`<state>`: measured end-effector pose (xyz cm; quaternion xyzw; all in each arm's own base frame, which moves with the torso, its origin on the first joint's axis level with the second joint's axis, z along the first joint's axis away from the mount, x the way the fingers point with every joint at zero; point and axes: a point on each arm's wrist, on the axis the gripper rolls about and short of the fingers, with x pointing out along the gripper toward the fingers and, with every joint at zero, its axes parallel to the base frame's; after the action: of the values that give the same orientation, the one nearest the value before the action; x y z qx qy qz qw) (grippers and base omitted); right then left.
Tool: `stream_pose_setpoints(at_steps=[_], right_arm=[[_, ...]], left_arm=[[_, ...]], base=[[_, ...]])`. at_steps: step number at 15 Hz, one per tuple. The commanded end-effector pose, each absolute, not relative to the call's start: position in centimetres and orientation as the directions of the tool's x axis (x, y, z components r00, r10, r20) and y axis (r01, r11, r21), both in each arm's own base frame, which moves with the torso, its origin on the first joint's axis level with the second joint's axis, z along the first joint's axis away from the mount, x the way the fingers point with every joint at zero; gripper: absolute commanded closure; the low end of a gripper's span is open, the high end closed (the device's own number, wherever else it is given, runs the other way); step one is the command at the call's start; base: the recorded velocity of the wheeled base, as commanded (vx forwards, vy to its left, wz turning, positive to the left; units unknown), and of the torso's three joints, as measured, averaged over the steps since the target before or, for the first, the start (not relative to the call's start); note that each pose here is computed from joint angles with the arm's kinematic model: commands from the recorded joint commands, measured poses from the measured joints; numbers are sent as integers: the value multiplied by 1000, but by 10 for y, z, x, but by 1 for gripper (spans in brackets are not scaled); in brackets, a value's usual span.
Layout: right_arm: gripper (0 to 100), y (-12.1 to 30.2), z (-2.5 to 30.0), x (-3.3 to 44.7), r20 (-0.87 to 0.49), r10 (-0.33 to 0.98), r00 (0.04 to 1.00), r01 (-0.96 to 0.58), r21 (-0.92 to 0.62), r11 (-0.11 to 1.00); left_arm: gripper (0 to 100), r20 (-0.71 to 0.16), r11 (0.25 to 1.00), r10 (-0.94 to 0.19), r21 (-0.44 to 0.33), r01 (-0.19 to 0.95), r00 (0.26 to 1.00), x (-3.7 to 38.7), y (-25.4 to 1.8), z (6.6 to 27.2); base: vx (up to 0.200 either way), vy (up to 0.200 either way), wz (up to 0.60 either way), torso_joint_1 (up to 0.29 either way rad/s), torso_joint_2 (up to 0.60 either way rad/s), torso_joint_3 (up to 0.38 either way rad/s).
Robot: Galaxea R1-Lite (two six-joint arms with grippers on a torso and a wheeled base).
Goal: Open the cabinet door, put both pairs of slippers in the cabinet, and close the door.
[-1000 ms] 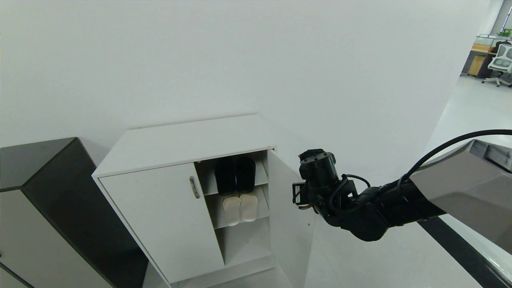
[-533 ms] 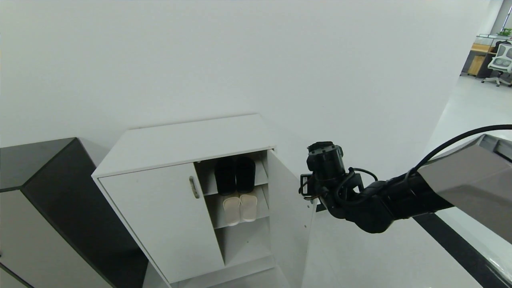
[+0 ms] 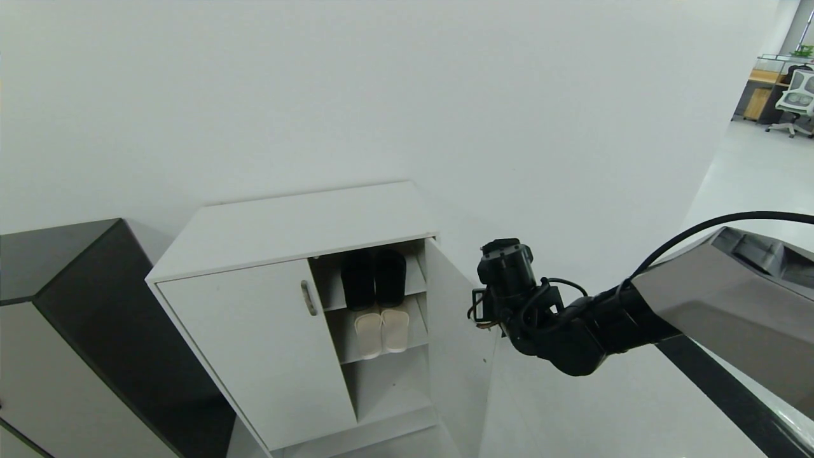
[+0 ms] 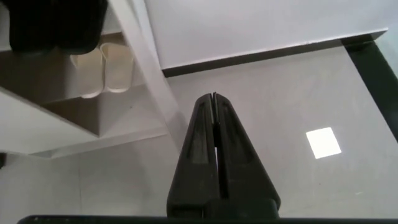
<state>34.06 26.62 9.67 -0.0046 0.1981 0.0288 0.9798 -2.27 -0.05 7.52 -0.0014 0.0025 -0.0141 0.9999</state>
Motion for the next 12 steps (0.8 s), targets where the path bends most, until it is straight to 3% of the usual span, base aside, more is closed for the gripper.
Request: stream_pose_setpoints(at_steps=[1, 5, 6, 12], right_arm=[[100, 278, 101, 324, -388, 98, 917, -104, 6, 995], [100, 298, 106, 294, -397, 209, 894, -209, 43, 977], [100, 304, 111, 280, -408, 291, 865, -277, 94, 956], [100, 294, 115, 272, -396, 356, 846, -337, 120, 934]], left_arm=[[100, -6, 1000, -28, -3, 28, 1000, -23, 0, 75], [100, -6, 1000, -28, -3, 28, 1000, -23, 0, 75], [100, -6, 1000, -28, -3, 28, 1000, -23, 0, 75], [100, -6, 1000, -28, -3, 28, 1000, -23, 0, 75]], base=[[0, 0, 0, 0, 0, 0], [0, 0, 0, 0, 0, 0], [0, 0, 0, 0, 0, 0], [0, 0, 0, 0, 0, 0]])
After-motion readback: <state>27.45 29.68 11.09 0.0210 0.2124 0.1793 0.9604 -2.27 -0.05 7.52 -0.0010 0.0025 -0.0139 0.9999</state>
